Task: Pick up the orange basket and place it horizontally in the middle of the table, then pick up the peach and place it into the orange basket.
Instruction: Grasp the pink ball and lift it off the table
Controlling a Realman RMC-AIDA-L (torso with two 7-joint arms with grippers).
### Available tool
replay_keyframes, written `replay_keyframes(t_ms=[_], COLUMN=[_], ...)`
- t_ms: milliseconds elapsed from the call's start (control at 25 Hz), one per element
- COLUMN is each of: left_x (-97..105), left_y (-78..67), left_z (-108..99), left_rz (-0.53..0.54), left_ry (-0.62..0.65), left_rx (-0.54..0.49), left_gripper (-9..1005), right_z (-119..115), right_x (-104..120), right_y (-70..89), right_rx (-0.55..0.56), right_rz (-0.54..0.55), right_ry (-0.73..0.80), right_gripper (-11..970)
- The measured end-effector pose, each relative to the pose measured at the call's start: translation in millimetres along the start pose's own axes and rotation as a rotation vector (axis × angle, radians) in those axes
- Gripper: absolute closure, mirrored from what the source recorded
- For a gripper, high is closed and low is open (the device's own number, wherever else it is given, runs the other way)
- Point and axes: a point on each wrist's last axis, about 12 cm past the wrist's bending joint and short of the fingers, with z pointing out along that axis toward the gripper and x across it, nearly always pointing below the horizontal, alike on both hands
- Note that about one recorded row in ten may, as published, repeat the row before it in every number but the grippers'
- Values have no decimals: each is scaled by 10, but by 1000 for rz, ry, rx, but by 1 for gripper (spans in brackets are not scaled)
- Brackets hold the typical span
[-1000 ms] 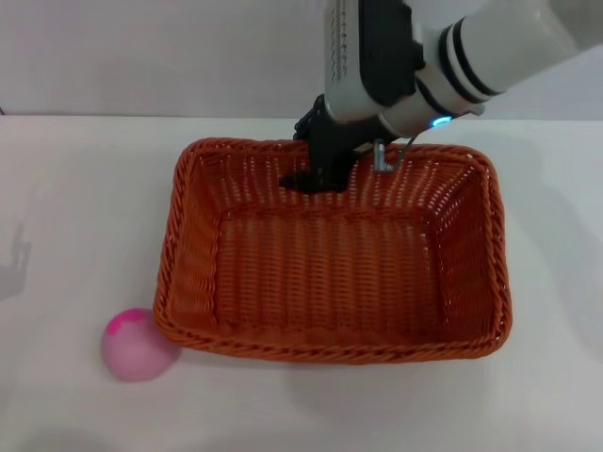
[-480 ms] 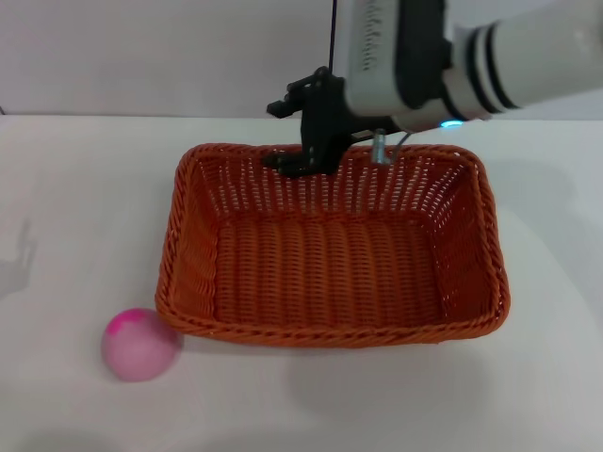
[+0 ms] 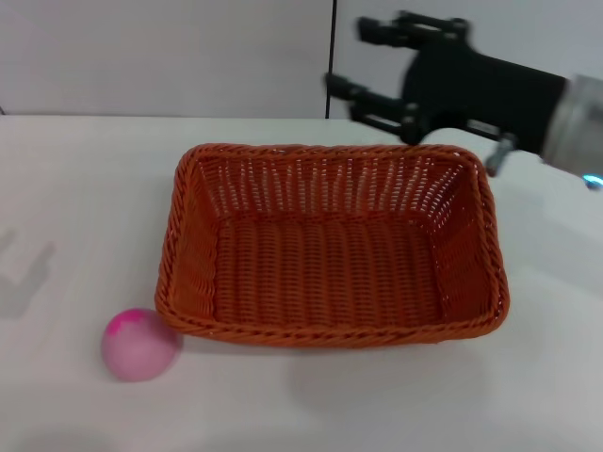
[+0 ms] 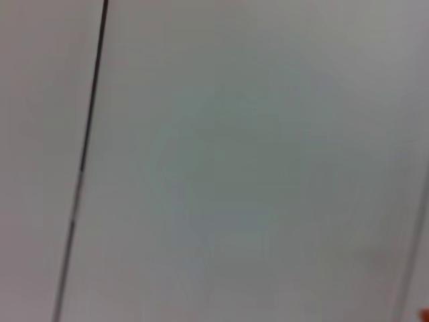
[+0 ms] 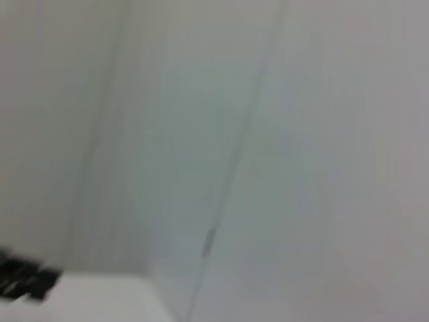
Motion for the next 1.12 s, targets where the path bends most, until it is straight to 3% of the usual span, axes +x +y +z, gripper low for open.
replay_keyframes(t_ms=[40, 120, 160, 200, 360, 440, 560, 680, 760, 960, 1120], left_x=[-33, -88, -128, -128, -176, -181, -157, -115, -9, 120, 162], left_y=[35, 94, 123, 123, 104, 91, -5, -70, -199, -376, -438], left_z=[-38, -100, -142, -142, -210, -230, -281, -255, -164, 37, 128], left_rz=[-12, -38, -50, -50, -55, -54, -34, -23, -5, 0, -5], left_ry=[23, 95, 176, 176, 326, 333, 305, 288, 286, 325, 347], left_rx=[22, 87, 159, 159, 306, 324, 368, 376, 395, 451, 476], left_gripper=[410, 410, 410, 409, 407, 405, 416, 434, 445, 475, 498], right_z=[-188, -277, -466, -466, -948, -1045, -1374, -1497, -1653, -1812, -1911], right_x=[106, 155, 248, 248, 387, 425, 546, 592, 638, 691, 745], right_y=[14, 21, 33, 33, -1, -7, 13, 40, 76, 120, 165], right_rx=[56, 79, 117, 117, 227, 253, 304, 323, 349, 385, 418], right_rz=[67, 95, 152, 152, 281, 301, 346, 363, 380, 391, 409], right_ry=[-38, -54, -102, -102, -269, -296, -374, -406, -457, -488, -492], right_gripper=[341, 341, 341, 341, 341, 341, 342, 342, 342, 342, 342])
